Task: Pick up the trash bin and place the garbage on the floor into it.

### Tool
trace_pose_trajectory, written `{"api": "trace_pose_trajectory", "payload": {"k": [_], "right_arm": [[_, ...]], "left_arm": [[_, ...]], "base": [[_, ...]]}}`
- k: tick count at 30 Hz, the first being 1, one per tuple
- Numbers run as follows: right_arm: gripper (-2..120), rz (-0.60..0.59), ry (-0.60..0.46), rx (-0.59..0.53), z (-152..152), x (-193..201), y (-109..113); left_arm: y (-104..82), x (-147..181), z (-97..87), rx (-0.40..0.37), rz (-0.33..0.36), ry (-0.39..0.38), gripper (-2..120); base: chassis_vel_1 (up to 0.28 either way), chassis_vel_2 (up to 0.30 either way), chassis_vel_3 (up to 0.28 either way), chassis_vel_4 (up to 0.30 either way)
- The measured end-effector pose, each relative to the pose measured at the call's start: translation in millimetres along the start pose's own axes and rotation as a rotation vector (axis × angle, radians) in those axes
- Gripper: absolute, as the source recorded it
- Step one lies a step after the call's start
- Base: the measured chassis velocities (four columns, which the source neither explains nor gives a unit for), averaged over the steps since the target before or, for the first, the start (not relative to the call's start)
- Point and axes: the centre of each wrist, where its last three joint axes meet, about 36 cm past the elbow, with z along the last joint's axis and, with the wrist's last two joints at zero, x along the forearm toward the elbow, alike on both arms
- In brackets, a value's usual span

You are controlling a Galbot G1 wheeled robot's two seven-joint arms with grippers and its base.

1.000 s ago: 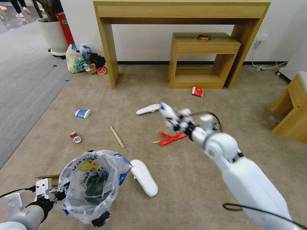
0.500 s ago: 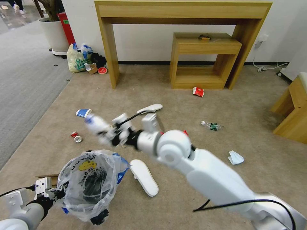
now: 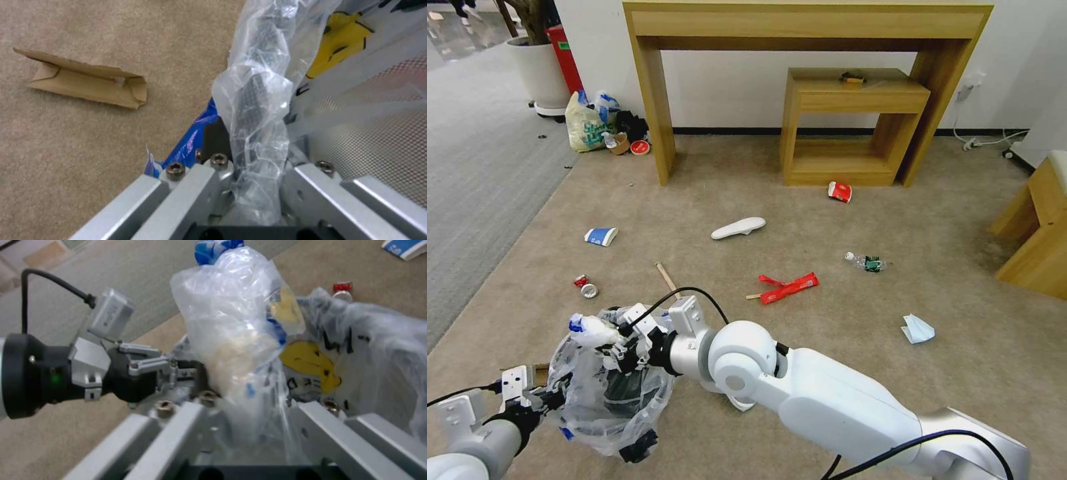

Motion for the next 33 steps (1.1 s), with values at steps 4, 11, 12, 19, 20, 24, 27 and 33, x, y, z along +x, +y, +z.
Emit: {"api": "trace_pose_trajectory", "payload": {"k": [4, 11, 12, 19, 20, 24, 27, 33], "right_arm": [[28, 0.012, 0.003, -0.003, 5, 0, 0], [53, 0.025, -0.010, -0.005, 2, 4, 0], [58, 0.025, -0.012, -0.004, 2, 4, 0], [81, 0.014, -0.028, 0.001, -1, 9, 5], [87, 0.017, -0.039, 0.001, -4, 11, 5], [97, 0.026, -0.069, -0.003, -13, 16, 4], [100, 0.045, -0.114, -0.007, -25, 27, 0], [100, 0.105, -0.168, -0.020, -35, 51, -15]], "left_arm": [[-0.2, 0, -1.2, 0.002, 0.003, -0.003, 0], [-0.6, -1, -2.5, 0.003, 0.002, -0.007, 0], [-0.6, -1, -2.6, 0.003, 0.001, -0.007, 0], [-0.3, -1, -3.9, 0.003, -0.002, -0.011, 0], [-0.1, -1, -4.1, 0.003, -0.003, -0.011, 0], [0.4, -1, -4.0, 0.005, -0.005, -0.012, 0], [0.6, -1, -3.5, 0.007, -0.006, -0.011, 0], [3.8, -4, -2.7, 0.012, -0.014, -0.008, 0]], "base": [[0.000, 0.000, 0.000, 0.000], [0.000, 0.000, 0.000, 0.000], [0.000, 0.000, 0.000, 0.000], [0.000, 0.000, 0.000, 0.000], [0.000, 0.000, 0.000, 0.000], [0.000, 0.000, 0.000, 0.000], [0.000, 0.000, 0.000, 0.000], [0.000, 0.000, 0.000, 0.000]]}}
